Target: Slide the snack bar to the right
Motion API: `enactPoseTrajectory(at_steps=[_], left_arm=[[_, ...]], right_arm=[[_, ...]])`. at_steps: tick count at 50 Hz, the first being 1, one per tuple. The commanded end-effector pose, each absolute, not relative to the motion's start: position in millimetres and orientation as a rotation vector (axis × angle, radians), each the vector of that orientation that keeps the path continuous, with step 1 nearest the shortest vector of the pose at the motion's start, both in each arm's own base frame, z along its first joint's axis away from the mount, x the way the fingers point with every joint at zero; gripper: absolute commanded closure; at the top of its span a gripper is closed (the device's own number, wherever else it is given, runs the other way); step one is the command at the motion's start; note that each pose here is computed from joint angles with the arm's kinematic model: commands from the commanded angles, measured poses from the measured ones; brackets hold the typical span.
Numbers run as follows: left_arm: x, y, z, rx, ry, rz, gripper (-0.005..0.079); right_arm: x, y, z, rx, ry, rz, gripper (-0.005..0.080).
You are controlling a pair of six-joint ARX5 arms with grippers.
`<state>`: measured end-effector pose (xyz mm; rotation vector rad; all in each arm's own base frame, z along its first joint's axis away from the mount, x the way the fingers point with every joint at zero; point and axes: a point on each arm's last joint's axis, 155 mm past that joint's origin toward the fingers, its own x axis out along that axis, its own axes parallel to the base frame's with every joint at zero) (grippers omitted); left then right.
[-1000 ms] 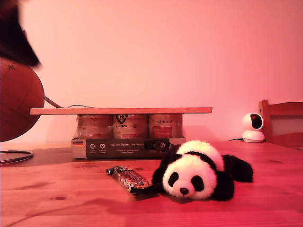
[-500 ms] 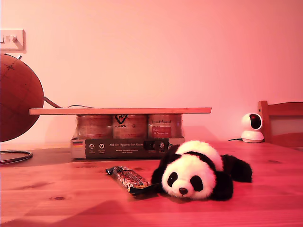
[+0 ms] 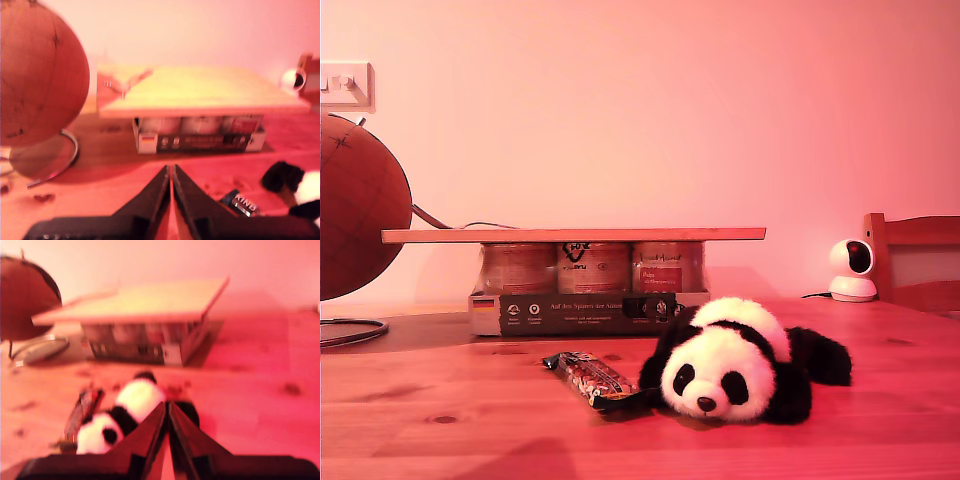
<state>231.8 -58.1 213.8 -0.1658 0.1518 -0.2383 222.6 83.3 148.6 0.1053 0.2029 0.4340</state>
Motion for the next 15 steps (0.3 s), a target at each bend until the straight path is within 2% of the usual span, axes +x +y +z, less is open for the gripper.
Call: enactPoseTrajectory(at_steps=[1, 15], left_arm=[[233.7, -57.7, 207.3, -0.164, 0.163, -0.233, 0.0761], [230.7, -56.9, 190.0, -0.156, 0.232, -0.226, 0.0761]], right_arm=[[221.2, 83.1, 146.4, 0.108, 0.224, 0.433, 0.0764], [212.2, 82.3, 114.5, 0.128, 0.362, 0.424, 0.0764]])
